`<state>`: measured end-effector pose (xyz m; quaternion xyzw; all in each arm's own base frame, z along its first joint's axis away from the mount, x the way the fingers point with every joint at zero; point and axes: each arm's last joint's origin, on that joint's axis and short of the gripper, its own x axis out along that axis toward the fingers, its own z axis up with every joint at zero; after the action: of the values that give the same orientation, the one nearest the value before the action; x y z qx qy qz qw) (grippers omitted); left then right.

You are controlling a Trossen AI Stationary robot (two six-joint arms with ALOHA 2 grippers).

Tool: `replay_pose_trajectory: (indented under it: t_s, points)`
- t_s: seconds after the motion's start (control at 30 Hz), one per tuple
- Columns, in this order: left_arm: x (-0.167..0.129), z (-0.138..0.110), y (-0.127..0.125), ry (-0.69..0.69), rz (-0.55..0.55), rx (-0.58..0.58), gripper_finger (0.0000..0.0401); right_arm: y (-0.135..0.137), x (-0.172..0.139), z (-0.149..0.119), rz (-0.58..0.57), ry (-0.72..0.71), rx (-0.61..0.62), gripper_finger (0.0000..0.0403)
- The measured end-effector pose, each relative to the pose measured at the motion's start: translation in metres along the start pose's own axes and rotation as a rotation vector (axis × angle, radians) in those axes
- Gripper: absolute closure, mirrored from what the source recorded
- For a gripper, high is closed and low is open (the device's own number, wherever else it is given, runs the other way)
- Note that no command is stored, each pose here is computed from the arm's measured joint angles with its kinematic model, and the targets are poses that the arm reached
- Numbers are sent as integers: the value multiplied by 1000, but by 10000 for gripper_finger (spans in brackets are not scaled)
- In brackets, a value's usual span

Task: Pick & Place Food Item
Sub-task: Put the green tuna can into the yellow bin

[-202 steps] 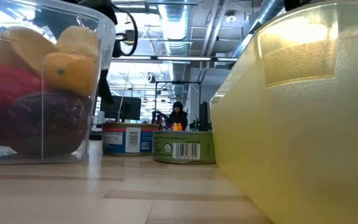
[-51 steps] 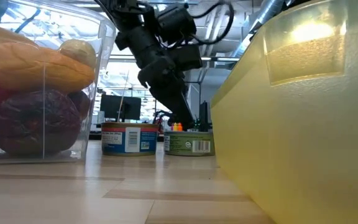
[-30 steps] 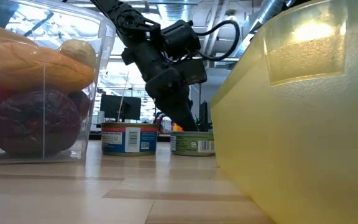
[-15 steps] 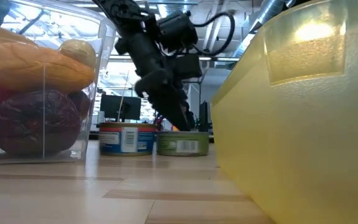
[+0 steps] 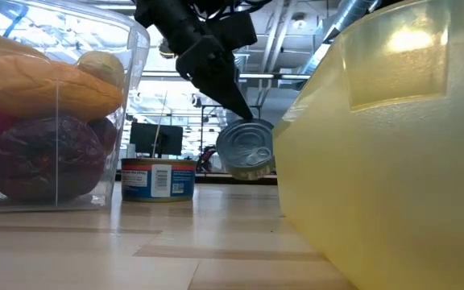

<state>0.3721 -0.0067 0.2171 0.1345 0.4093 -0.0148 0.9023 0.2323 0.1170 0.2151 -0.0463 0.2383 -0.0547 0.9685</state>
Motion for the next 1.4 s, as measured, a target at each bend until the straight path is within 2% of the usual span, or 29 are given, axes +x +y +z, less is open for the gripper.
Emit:
replay_pose_trajectory:
  t_s: [0.13,0.37,0.5,0.63,0.93,1.2,1.3,1.4]
  points:
    - [-5,2,2,-9,18,6,401,-17,13,-4,-63,57,132,268]
    - [-14,6,4,-32,58,13,401,-43,51,-19,-132,164,229,146]
    - [-19,6,5,-28,73,17,401,-55,71,-21,-71,157,286,101]
    - [-22,7,4,-32,90,23,401,-65,84,-22,-39,144,310,79]
    - [-23,9,-2,-30,96,51,401,-86,91,-18,-9,100,310,73]
    - [-24,12,-3,-53,113,57,401,-105,106,-21,93,64,318,76]
    - [-24,13,-2,-67,120,54,401,-107,111,-24,89,58,315,101]
    - [-24,13,-2,-69,120,55,401,-105,112,-22,96,58,309,158]
